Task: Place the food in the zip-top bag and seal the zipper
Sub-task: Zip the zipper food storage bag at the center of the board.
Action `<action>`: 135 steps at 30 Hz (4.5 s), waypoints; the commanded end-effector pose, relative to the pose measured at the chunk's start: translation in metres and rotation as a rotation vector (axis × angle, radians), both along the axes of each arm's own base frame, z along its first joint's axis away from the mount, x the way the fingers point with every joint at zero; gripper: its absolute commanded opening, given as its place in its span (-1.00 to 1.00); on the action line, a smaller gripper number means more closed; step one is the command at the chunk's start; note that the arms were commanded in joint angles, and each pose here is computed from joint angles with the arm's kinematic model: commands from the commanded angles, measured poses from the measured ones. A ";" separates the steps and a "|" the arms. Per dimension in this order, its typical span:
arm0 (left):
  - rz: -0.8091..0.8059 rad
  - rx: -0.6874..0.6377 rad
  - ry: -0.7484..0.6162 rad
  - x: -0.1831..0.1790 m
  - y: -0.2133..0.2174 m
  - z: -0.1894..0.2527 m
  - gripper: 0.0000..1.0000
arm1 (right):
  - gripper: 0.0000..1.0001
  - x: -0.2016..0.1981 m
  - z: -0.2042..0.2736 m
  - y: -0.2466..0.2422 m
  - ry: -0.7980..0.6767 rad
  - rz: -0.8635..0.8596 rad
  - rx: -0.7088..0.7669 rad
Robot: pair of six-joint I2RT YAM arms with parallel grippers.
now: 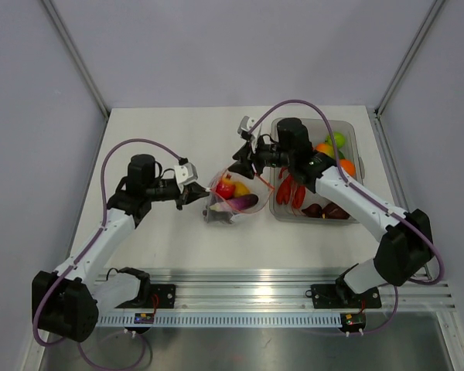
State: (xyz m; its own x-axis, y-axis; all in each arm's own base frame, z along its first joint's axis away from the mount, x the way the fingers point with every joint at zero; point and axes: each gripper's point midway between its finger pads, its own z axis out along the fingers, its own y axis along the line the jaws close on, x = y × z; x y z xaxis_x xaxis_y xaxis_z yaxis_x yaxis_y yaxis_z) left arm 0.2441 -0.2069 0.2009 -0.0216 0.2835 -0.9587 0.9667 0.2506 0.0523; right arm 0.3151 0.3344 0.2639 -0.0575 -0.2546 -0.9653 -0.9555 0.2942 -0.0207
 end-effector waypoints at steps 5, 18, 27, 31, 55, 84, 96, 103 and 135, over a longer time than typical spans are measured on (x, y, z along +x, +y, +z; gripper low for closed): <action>-0.047 -0.092 -0.142 0.002 -0.010 0.053 -1.00 | -0.02 -0.026 0.037 -0.003 -0.241 0.066 -0.077; -0.091 -0.157 -0.046 0.007 -0.020 0.087 -1.00 | -0.14 -0.063 0.057 0.040 -0.288 0.202 -0.073; -0.101 -0.145 -0.093 0.002 -0.017 0.091 -1.00 | -0.18 -0.054 0.039 0.052 -0.288 0.200 -0.102; -0.102 -0.141 -0.093 0.000 -0.017 0.090 -1.00 | -0.32 -0.053 0.035 0.056 -0.268 0.205 -0.098; -0.013 -0.108 -0.050 0.019 -0.004 0.075 -1.00 | -1.00 -0.072 0.030 0.027 -0.236 0.134 -0.063; 0.230 -0.164 -0.057 0.075 0.012 0.086 -1.00 | -0.99 -0.109 -0.023 -0.058 -0.118 -0.095 -0.127; 0.290 -0.157 -0.085 0.086 0.022 0.092 -1.00 | -1.00 -0.111 -0.036 -0.074 -0.110 -0.153 -0.149; 0.139 -0.171 -0.042 0.051 0.006 0.103 -1.00 | -1.00 -0.112 -0.032 -0.075 -0.114 -0.159 -0.130; -0.243 0.140 -0.134 -0.021 -0.094 0.035 0.05 | -1.00 -0.115 -0.020 -0.076 -0.135 -0.144 -0.121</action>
